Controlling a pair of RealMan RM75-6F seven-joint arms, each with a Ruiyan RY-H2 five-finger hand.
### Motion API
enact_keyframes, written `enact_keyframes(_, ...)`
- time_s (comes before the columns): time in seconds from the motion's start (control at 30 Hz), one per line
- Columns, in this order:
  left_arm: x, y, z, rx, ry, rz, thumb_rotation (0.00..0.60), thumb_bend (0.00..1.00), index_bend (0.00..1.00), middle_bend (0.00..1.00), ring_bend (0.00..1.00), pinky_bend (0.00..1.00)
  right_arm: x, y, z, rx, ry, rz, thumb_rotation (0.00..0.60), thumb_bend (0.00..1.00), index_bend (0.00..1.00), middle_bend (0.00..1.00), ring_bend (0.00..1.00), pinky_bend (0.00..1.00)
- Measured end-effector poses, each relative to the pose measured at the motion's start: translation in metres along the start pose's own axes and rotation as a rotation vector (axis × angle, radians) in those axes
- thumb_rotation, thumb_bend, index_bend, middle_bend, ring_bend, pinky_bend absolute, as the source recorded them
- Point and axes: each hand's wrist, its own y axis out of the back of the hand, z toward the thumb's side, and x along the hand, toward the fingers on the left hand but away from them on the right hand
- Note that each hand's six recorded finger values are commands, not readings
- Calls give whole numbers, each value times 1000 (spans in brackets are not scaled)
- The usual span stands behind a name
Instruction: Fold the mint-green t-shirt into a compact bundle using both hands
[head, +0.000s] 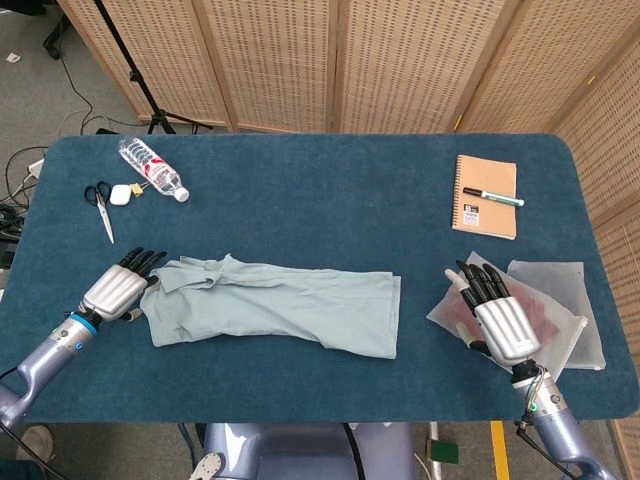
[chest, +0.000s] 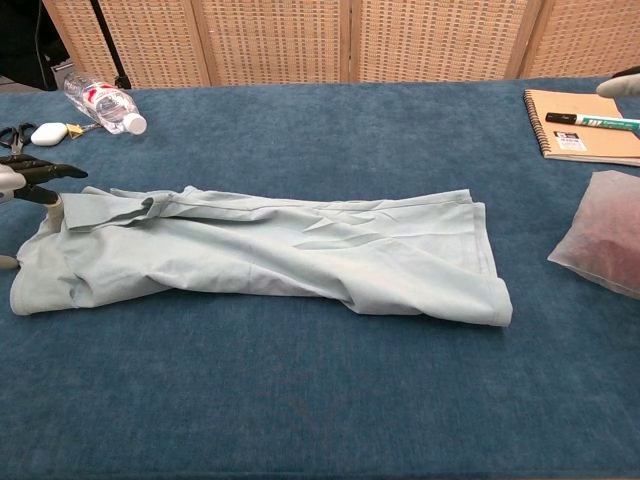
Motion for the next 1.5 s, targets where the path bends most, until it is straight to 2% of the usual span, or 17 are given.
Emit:
enact_keyframes(0.17,6,1,7,6,-10,7,600,240,420,0,0,0,0,0,1,0,3,1,600,414,0,0,0,0)
enact_keyframes(0.73,22,4,21,40,-21,5,600,260,420,0,0,0,1,3,0,-8,2,-3,600,414,0,0,0,0)
enact_keyframes(0.9,24,4,23,39,-18,1,600,324,425,0,0,0,1,3,0,-10,3,-4,600,414,0,0,0,0)
enact_keyframes(1.13,28,5,26,16,-15,17,600,481,506,0,0,0,2,3,0,-15,6,-2,600,414,0,0,0,0)
enact_keyframes(1.43,30,8,26,10,-13,30,600,511,552,0,0,0,2,3,1,-14,8,1,600,414,0,0,0,0)
enact_keyframes(1.5,30,6,27,10,-11,27,600,544,565,0,0,0,2,3,1,-15,8,1,600,414,0,0,0,0)
